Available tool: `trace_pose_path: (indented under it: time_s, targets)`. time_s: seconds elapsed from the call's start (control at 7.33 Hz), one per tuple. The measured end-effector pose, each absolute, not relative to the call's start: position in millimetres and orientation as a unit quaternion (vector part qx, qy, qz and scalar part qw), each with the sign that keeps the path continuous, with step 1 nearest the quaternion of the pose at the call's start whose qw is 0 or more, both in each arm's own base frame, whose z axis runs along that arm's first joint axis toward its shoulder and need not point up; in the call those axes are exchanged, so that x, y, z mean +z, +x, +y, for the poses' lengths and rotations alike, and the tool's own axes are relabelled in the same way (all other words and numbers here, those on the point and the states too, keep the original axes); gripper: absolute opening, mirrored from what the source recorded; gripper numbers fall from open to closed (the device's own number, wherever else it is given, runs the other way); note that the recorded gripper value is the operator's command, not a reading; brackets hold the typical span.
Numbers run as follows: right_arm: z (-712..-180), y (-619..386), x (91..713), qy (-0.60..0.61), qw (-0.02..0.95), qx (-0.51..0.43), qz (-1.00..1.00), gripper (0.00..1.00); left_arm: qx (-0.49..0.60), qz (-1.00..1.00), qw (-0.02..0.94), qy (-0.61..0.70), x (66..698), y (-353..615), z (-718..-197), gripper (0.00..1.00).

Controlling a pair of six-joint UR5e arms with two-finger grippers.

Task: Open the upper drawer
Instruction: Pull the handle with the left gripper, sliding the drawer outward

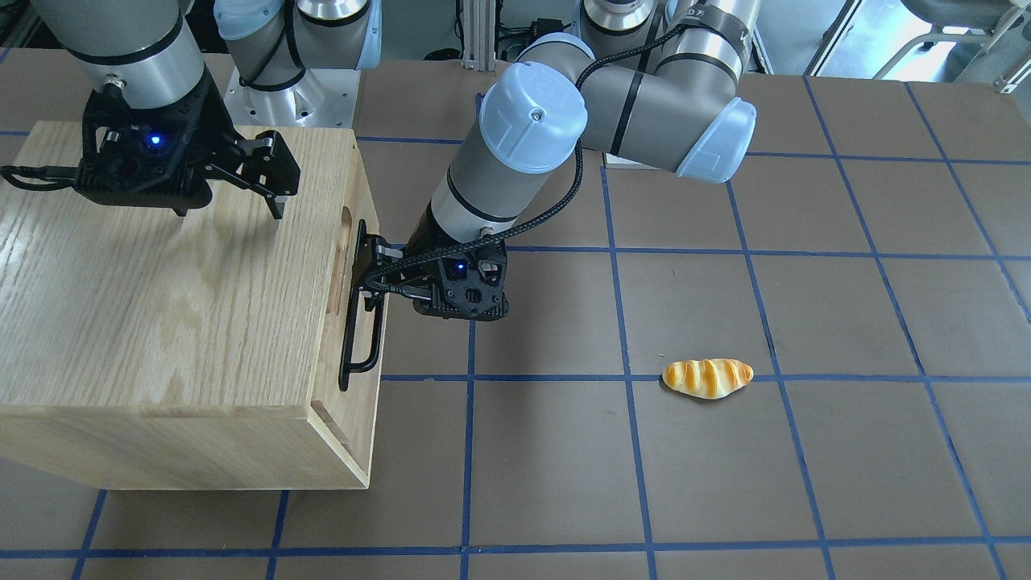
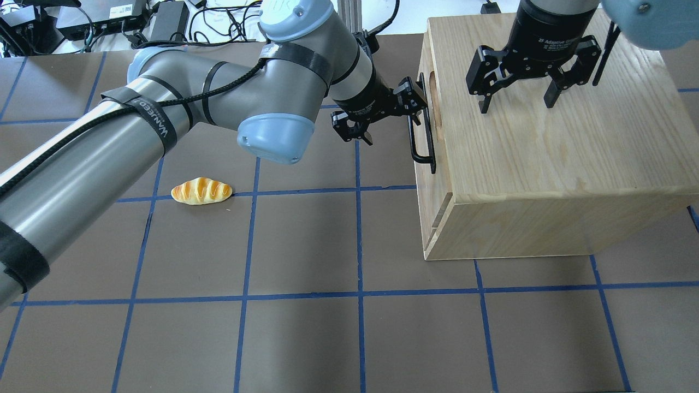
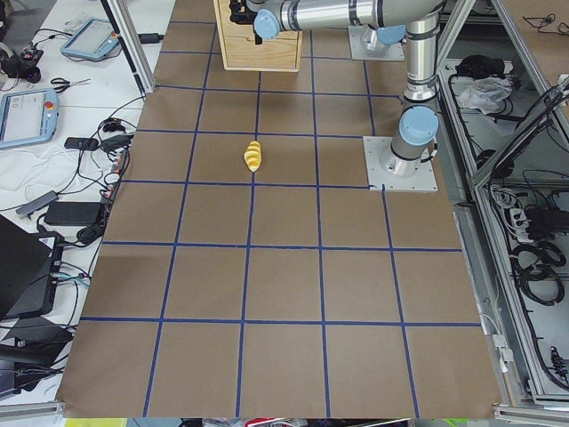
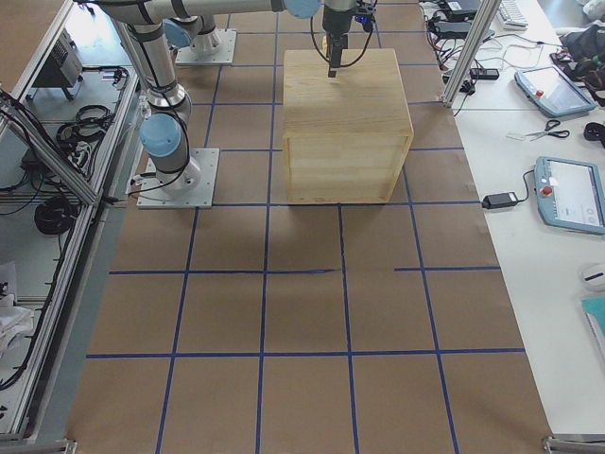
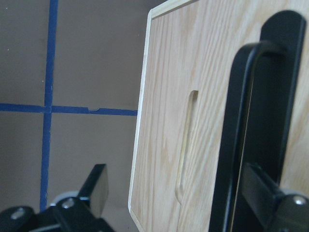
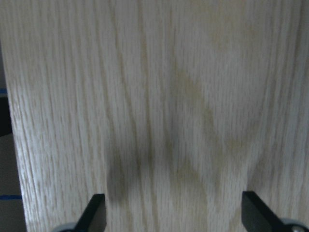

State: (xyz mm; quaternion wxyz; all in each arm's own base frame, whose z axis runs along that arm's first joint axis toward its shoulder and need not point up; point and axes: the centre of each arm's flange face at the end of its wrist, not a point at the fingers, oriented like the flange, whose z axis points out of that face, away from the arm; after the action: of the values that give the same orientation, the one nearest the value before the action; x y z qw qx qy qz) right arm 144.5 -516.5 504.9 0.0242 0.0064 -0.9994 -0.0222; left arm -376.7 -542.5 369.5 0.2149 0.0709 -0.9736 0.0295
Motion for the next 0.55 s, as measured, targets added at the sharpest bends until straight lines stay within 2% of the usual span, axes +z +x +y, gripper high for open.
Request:
trace_pose_path:
  time_s: [0.55]
  targets:
    - [-516.5, 144.8, 504.9, 0.006, 0.024, -0.022, -0.999, 1.0, 0.044, -0.979, 0.194, 0.054, 369.1, -354.2, -552.5, 1.0]
